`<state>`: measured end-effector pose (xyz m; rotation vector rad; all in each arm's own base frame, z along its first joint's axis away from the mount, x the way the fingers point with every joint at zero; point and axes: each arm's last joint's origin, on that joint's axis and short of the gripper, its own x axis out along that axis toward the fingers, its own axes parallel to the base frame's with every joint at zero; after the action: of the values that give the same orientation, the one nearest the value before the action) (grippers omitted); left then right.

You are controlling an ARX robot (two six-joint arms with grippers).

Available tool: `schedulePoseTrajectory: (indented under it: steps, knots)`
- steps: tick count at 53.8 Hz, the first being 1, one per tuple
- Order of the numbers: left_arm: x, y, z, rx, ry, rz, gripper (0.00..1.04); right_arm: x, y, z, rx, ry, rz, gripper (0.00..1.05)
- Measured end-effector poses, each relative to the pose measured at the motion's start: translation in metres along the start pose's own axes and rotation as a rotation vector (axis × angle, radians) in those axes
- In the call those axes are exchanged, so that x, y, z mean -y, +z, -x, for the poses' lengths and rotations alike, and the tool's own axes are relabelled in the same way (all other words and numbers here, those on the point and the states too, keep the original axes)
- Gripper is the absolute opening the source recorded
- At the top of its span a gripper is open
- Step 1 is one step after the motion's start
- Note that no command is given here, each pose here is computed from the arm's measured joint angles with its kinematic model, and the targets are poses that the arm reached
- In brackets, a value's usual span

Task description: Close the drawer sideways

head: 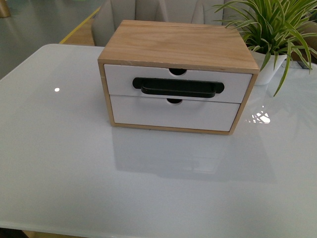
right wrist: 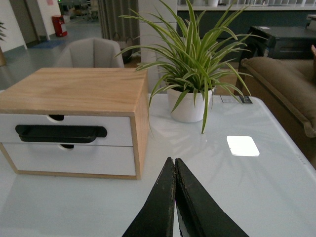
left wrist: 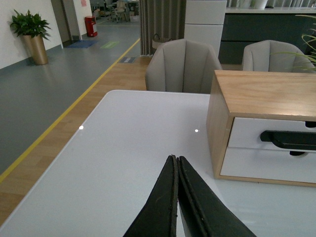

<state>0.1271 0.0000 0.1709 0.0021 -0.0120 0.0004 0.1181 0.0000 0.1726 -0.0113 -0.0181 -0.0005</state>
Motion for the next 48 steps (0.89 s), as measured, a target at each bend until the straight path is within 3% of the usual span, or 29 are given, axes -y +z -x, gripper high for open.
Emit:
schedulePoseTrajectory:
  steps: [48]
  knots:
    - [0.000,-0.002,0.030,-0.001,0.000,0.000,0.02,0.000,-0.003,0.021,-0.005,0.000,0.000,0.02]
